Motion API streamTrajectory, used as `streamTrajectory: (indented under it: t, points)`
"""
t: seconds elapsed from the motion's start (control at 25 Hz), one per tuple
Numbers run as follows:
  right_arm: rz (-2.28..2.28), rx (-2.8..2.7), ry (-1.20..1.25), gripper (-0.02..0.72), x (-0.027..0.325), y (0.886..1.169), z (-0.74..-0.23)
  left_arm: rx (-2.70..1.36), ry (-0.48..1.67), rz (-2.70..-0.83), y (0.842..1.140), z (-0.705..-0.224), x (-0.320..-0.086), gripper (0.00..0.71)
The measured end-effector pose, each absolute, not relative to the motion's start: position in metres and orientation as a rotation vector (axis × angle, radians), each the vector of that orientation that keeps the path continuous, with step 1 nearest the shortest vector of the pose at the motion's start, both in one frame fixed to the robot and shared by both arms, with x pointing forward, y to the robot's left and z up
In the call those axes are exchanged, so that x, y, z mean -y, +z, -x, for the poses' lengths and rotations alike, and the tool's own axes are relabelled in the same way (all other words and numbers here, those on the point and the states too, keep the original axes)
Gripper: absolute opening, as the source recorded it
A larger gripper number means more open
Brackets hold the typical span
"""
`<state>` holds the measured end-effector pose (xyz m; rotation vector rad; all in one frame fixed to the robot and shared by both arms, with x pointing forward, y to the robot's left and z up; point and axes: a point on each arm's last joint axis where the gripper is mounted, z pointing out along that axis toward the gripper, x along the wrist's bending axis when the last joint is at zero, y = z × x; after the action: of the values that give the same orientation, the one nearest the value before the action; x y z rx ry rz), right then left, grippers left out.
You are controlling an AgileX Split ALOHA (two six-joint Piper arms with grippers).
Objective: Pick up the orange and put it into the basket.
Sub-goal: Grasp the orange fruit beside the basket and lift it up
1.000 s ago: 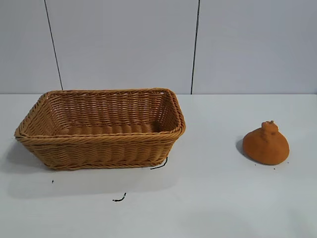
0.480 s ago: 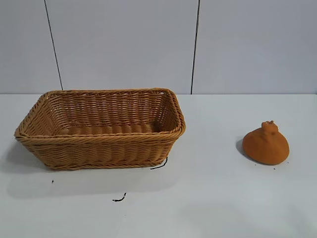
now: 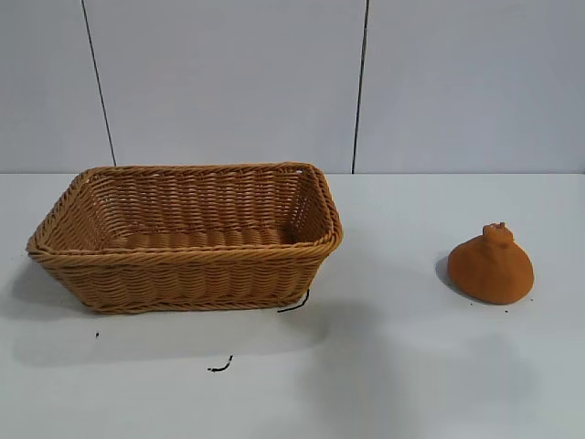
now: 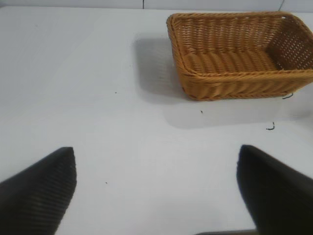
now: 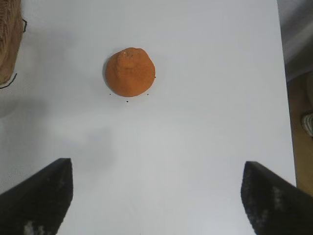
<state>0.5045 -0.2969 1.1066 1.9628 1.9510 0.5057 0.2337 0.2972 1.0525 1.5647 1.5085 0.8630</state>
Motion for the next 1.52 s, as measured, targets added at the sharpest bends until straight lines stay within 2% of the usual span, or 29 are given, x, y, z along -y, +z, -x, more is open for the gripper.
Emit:
streamTrajectory:
  t: [0.04,0.2,0.4,0.84,1.12,1.24,1.32,1.4,1.52]
  points:
    - [-1.984,-1.97,0.478,0.664,0.297,1.098,-0.531,-1.508,0.863,-1.565,1.053,-0.234,-0.297,0.639]
    - [-2.016,-2.007,0.45,0.664,0.294,1.074,-0.579,-1.508,0.863,-1.565,1.053,-0.234,-0.297,0.639]
    - [-1.998,-2.121,0.401,0.663,0.272,1.035,-0.612,-1.508,0.863,-1.565,1.053,-0.234,-0.297,0.639]
    - [-2.113,-2.22,0.199,0.663,0.263,0.942,-0.638,-1.508,0.863,-1.565,1.053,-0.234,-0.297,0.639]
    - [-2.133,-2.245,0.137,0.663,0.263,0.9,-0.645,-1.508,0.863,-1.565,1.053,-0.234,-0.297,0.639]
    - [-2.138,-2.253,0.116,0.659,0.263,0.893,-0.646,-1.508,0.864,-1.564,1.053,-0.234,-0.297,0.639]
    - [-2.138,-2.254,0.114,0.616,0.263,0.892,-0.646,-1.508,0.864,-1.564,1.053,-0.234,-0.297,0.639]
    - [-2.138,-2.254,0.115,0.506,0.263,0.893,-0.646,-1.508,0.864,-1.564,1.053,-0.234,-0.297,0.639]
    - [-2.141,-2.257,0.108,0.249,0.263,0.895,-0.645,-1.508,0.864,-1.564,1.053,-0.234,-0.297,0.639]
